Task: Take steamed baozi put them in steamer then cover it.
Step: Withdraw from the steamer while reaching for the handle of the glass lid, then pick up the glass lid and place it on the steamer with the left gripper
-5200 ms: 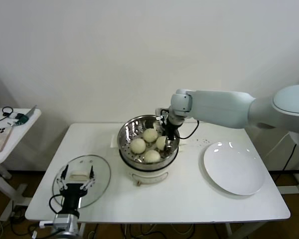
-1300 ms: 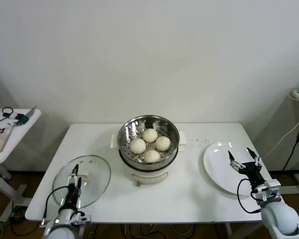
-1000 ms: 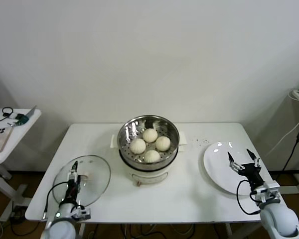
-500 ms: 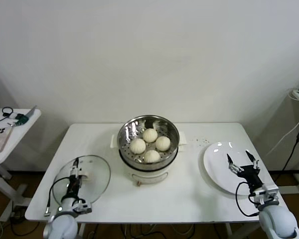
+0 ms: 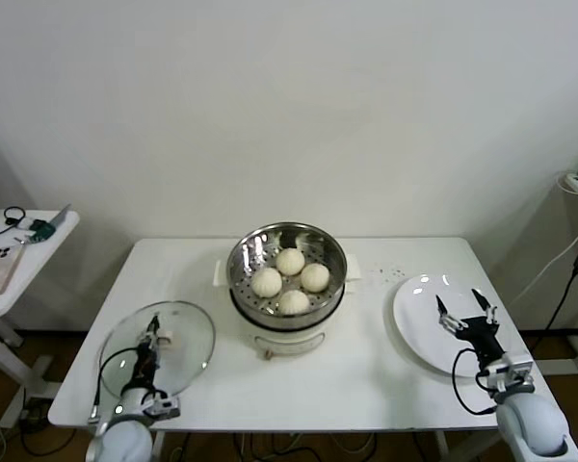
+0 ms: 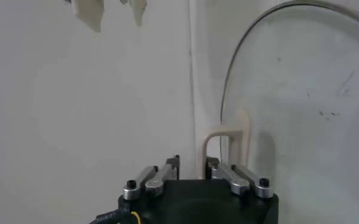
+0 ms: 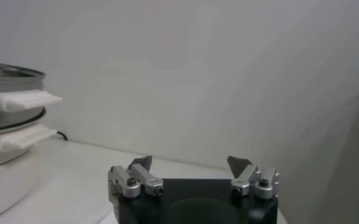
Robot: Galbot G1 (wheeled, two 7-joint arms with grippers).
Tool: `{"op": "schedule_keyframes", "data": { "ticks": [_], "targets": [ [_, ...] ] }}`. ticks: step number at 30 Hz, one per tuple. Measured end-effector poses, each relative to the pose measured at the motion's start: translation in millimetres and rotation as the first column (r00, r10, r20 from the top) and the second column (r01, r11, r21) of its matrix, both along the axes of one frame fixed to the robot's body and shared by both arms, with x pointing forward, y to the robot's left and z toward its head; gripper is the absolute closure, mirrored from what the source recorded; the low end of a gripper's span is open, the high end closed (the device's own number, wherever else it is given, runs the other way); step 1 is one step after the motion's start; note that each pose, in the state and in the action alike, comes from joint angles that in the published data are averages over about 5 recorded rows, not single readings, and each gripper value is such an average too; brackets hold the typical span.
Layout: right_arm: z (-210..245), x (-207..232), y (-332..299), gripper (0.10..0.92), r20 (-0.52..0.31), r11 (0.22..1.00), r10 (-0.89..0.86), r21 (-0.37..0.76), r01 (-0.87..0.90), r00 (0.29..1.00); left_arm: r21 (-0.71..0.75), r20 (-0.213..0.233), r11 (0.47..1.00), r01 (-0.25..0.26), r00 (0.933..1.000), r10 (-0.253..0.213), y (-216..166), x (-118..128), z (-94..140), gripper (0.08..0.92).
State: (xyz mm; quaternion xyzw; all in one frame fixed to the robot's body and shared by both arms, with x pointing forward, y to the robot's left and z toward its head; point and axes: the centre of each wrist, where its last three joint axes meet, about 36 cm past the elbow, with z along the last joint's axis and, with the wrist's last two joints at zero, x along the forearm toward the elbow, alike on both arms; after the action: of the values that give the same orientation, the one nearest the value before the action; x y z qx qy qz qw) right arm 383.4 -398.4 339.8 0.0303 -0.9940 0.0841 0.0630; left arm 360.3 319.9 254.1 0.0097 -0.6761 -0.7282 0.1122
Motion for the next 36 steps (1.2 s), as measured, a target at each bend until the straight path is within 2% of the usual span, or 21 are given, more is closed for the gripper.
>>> {"op": "schedule_keyframes", "data": {
  "ticks": [4, 6, 12, 16, 21, 26, 32, 36],
  "targets": [
    [0, 2, 0, 0.200, 0.004, 1.000, 0.000, -0.003, 0.000, 1.000, 0.006, 0.011, 1.000, -0.003, 0.9999, 0.003, -2, -2, 4, 0.823],
    [1, 3, -1, 0.200, 0.007, 1.000, 0.000, -0.004, 0.000, 1.000, 0.011, 0.019, 1.000, -0.006, 0.9998, 0.005, -3, -3, 7, 0.849],
    [3, 6, -2, 0.200, 0.012, 1.000, 0.001, -0.012, -0.001, 1.000, 0.038, 0.064, 0.999, -0.025, 0.9977, 0.023, -3, -8, 22, 0.853],
    [4, 9, -4, 0.200, 0.012, 1.000, 0.002, -0.020, -0.002, 1.000, 0.066, 0.109, 0.997, -0.047, 0.9933, 0.040, -3, -12, 35, 0.853],
    [5, 14, -6, 0.200, 0.007, 0.999, 0.003, -0.035, -0.003, 1.000, 0.100, 0.171, 0.991, -0.085, 0.9830, 0.067, -2, -19, 59, 0.853],
    [4, 21, -3, 0.200, 0.002, 0.999, 0.004, -0.042, -0.004, 1.000, 0.108, 0.235, 0.988, -0.112, 0.9684, 0.084, -5, -24, 90, 0.853],
    [1, 29, 4, 0.200, 0.003, 0.999, 0.010, -0.042, -0.009, 1.000, 0.077, 0.302, 0.990, -0.118, 0.9490, 0.089, -18, -24, 135, 0.853],
    [-1, 32, 7, 0.200, 0.004, 0.999, 0.011, -0.042, -0.011, 1.000, 0.052, 0.330, 0.993, -0.107, 0.9402, 0.084, -32, -23, 161, 0.853]
  ]
}}
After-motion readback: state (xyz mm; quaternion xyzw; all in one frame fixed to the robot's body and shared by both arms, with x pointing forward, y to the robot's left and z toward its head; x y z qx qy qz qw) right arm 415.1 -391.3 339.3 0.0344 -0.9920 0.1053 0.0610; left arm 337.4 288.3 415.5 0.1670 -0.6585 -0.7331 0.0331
